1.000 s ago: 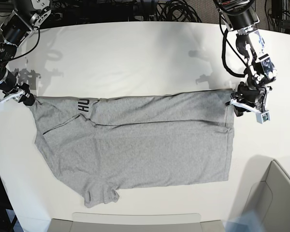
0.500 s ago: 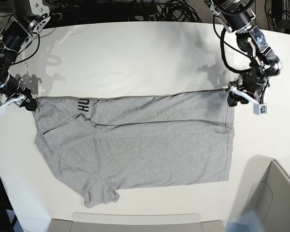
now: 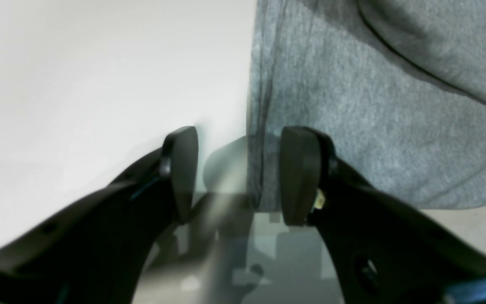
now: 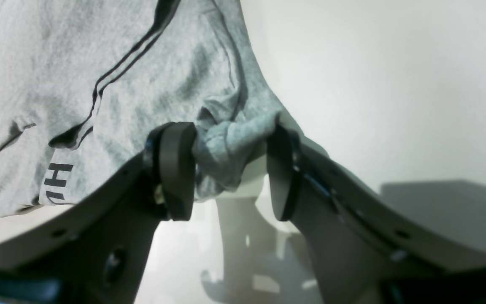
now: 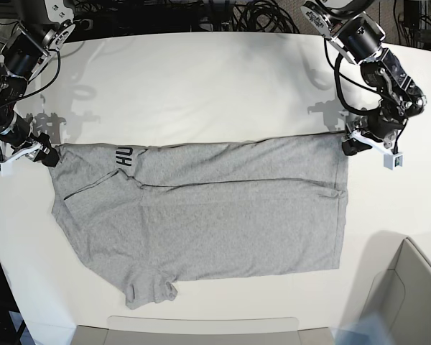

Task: Fold the T-shirt properly
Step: 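Grasp the folded edge with both grippers and drag it away from the hem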

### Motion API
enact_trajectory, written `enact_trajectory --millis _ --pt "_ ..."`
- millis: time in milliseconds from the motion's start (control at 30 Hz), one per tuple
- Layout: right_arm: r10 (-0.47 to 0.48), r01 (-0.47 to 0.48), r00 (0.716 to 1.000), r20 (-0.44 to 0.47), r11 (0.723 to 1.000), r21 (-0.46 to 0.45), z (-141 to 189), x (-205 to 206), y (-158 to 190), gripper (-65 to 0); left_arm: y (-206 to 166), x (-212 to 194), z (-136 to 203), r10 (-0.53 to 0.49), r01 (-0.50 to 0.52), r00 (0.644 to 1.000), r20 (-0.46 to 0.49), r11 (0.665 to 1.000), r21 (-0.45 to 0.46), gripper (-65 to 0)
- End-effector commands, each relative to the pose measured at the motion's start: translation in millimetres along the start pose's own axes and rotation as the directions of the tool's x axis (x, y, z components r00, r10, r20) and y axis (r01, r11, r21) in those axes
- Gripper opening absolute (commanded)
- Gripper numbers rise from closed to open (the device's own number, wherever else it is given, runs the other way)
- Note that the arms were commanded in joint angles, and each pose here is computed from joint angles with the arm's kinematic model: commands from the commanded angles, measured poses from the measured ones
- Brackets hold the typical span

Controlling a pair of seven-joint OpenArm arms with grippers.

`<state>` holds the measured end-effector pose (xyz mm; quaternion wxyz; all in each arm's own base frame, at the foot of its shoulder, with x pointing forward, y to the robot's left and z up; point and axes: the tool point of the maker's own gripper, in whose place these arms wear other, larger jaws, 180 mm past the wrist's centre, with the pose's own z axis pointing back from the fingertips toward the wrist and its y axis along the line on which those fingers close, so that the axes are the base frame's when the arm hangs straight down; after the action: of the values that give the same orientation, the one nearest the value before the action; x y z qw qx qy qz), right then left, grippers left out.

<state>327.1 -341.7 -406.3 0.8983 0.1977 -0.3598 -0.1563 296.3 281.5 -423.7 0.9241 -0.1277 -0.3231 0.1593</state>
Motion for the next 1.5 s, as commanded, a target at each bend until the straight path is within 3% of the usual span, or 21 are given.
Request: enact_trajectory --millis 0,333,467,533,700,967,1100,1467 --pt "0.031 -0.031 1.000 0.003 0.999 -0.013 6 10 -3 -37.3 4 -1 3 -0.008 0.008 1.000 -0.030 1.000 0.018 -33.0" --pt "0.057 -0.057 0.998 -0.003 0.998 0.009 -2 15 9 -37.4 -27 -6 -11 -0.116 0.113 0.990 -0.080 0.993 -0.038 -33.2" --pt "0.101 -0.101 0.995 -0.020 0.995 0.019 -9 15 17 -43.7 -26 -6 -11 -0.115 0.113 0.990 -0.079 0.993 -0.036 -34.4" --pt "0.110 -0.110 0.994 -0.005 0.994 0.024 -11 17 20 -49.7 -27 -6 -11 -0.116 0.113 0.990 -0.079 0.993 -0.038 -40.2" --pt "0.049 -0.049 0.999 -0.013 0.998 -0.032 -14 16 13 -64.5 -26 -9 -12 -0.118 0.115 0.989 -0.093 0.993 -0.036 -65.0" --pt "0.039 -0.043 0.998 -0.040 0.993 -0.105 3 15 -13 -65.0 -9 -24 -4 -0.118 0.118 0.985 -0.126 0.993 -0.005 -65.0" --pt "0.046 -0.066 0.989 -0.141 0.988 -0.137 18 2 -28 -65.0 5 -42 2 -0.115 0.120 0.979 -0.167 0.993 0.017 -65.0" --pt "0.226 -0.261 0.940 -0.254 0.958 -0.116 43 -57 -9 -65.0 37 -89 38 -0.149 0.178 0.957 -0.248 0.979 0.097 -65.0"
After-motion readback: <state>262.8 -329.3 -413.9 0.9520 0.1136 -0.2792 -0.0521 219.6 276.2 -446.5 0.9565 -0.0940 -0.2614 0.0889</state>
